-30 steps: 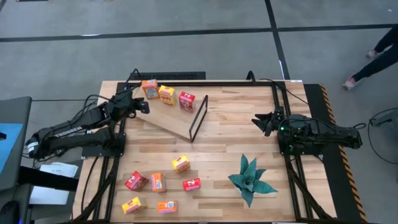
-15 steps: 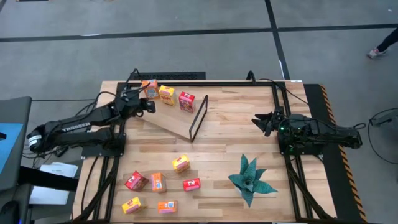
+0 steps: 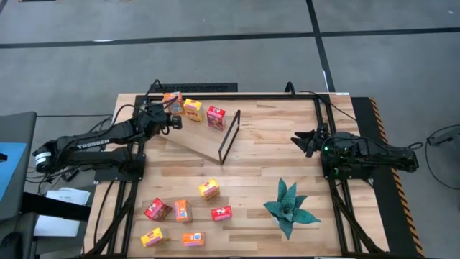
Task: Stack cereal on shelf
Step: Put the top orange cereal box on the shelf
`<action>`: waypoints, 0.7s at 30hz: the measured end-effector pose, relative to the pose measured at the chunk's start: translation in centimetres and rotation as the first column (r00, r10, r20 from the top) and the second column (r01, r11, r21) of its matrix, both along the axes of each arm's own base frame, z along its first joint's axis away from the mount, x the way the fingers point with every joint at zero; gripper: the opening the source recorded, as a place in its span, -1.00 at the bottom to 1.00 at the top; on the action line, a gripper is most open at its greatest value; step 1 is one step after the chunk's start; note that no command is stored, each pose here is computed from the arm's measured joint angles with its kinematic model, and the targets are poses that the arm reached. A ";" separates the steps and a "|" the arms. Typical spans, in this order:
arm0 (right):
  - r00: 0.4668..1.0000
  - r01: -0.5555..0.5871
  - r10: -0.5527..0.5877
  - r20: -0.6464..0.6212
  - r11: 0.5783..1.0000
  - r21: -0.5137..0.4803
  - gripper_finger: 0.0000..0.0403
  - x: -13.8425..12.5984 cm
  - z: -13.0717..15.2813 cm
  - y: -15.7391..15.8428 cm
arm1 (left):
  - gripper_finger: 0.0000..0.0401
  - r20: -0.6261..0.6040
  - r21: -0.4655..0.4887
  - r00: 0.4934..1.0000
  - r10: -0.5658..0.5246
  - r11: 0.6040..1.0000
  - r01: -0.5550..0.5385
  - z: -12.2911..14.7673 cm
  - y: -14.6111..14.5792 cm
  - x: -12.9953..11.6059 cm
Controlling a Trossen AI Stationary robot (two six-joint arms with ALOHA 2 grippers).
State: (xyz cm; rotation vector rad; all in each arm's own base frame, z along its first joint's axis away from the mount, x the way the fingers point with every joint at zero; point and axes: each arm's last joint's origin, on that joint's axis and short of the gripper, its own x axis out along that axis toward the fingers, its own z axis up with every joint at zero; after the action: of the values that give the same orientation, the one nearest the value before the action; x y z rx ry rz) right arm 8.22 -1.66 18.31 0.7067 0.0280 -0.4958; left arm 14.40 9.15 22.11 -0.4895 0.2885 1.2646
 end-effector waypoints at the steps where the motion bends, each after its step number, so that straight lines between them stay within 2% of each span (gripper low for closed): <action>1: 1.000 0.000 0.000 0.000 1.000 0.000 0.57 0.0 0.0 0.0 | -1.00 -0.005 0.006 1.000 0.004 1.000 -0.004 0.0 0.0 0.0; 9: 1.000 0.000 0.000 0.000 1.000 0.000 0.57 0.0 0.0 0.0 | -1.00 -0.025 0.022 0.999 0.024 0.999 -0.024 0.0 0.0 -0.1; 16: 1.000 0.000 0.000 -0.001 1.000 0.000 0.57 0.0 0.0 0.0 | -1.00 -0.015 0.063 0.994 0.111 0.992 -0.110 0.1 0.2 -0.3; 21: 1.000 0.000 0.000 -0.001 1.000 0.000 0.57 0.0 0.0 0.0 | -1.00 0.030 0.010 0.998 0.052 0.999 -0.052 0.1 0.1 -0.1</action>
State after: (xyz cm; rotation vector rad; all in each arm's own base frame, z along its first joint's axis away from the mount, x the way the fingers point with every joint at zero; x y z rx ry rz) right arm 8.22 -1.66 18.31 0.7066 0.0287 -0.4962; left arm 14.31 9.21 22.19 -0.5091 0.2448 1.3077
